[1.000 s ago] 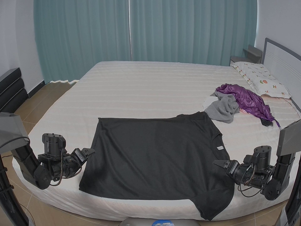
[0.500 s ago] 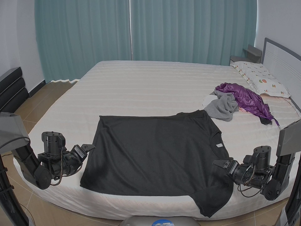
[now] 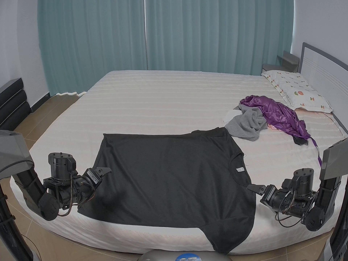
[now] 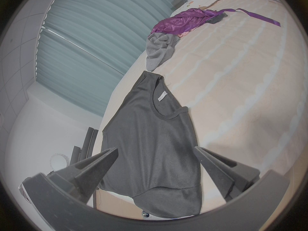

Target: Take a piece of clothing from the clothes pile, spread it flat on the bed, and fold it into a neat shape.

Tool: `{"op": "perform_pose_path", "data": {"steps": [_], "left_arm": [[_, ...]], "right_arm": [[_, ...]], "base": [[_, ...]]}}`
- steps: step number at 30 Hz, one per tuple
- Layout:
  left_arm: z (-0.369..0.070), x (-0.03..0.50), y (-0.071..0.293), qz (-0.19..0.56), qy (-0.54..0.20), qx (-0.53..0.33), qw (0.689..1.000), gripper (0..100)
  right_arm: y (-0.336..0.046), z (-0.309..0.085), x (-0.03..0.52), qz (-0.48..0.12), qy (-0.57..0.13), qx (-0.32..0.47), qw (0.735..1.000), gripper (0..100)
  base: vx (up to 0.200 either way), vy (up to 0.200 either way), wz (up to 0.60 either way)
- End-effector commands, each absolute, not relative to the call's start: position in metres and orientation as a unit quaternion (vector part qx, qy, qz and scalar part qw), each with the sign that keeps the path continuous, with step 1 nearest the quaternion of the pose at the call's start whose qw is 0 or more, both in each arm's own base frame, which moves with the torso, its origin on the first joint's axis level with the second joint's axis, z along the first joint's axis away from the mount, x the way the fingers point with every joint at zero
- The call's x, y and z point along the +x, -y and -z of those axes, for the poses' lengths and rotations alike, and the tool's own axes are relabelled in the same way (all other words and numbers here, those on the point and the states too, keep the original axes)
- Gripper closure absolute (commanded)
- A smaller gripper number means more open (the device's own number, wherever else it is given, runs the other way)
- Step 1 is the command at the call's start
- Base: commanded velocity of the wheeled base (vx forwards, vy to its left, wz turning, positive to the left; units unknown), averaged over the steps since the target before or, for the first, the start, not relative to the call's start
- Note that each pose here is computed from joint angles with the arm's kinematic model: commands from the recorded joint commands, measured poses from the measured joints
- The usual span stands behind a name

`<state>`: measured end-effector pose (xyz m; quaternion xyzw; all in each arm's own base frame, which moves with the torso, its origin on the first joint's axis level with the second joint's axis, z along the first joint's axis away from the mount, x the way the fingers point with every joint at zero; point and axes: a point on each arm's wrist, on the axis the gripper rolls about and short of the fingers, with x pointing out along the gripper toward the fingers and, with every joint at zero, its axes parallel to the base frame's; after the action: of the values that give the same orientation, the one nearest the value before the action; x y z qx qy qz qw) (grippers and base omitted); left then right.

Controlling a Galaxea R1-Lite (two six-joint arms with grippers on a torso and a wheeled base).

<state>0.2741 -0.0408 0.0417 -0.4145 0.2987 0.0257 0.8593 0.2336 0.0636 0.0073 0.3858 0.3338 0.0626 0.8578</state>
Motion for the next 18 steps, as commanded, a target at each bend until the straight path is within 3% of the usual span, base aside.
{"op": "perform_pose_path", "data": {"steps": [1, 10, 16, 18], "left_arm": [[-0.045, 0.27, 0.04, -0.024, -0.296, -0.415, 0.86, 0], [-0.039, 0.264, 0.039, -0.032, -0.312, -0.413, 0.855, 0], [-0.035, 0.258, 0.036, -0.043, -0.32, -0.413, 0.852, 0], [-0.034, 0.254, 0.035, -0.044, -0.325, -0.41, 0.851, 0]], "right_arm": [[-0.064, -0.006, 0.233, -0.062, -0.336, 0.386, 0.857, 0], [-0.064, -0.006, 0.232, -0.062, -0.338, 0.385, 0.856, 0], [-0.064, -0.006, 0.231, -0.063, -0.341, 0.386, 0.855, 0], [-0.063, -0.005, 0.23, -0.063, -0.344, 0.386, 0.854, 0]], "base": [[0.0, 0.0, 0.0], [0.0, 0.0, 0.0], [-0.2, 0.0, 0.0], [0.0, 0.0, 0.0]]}}
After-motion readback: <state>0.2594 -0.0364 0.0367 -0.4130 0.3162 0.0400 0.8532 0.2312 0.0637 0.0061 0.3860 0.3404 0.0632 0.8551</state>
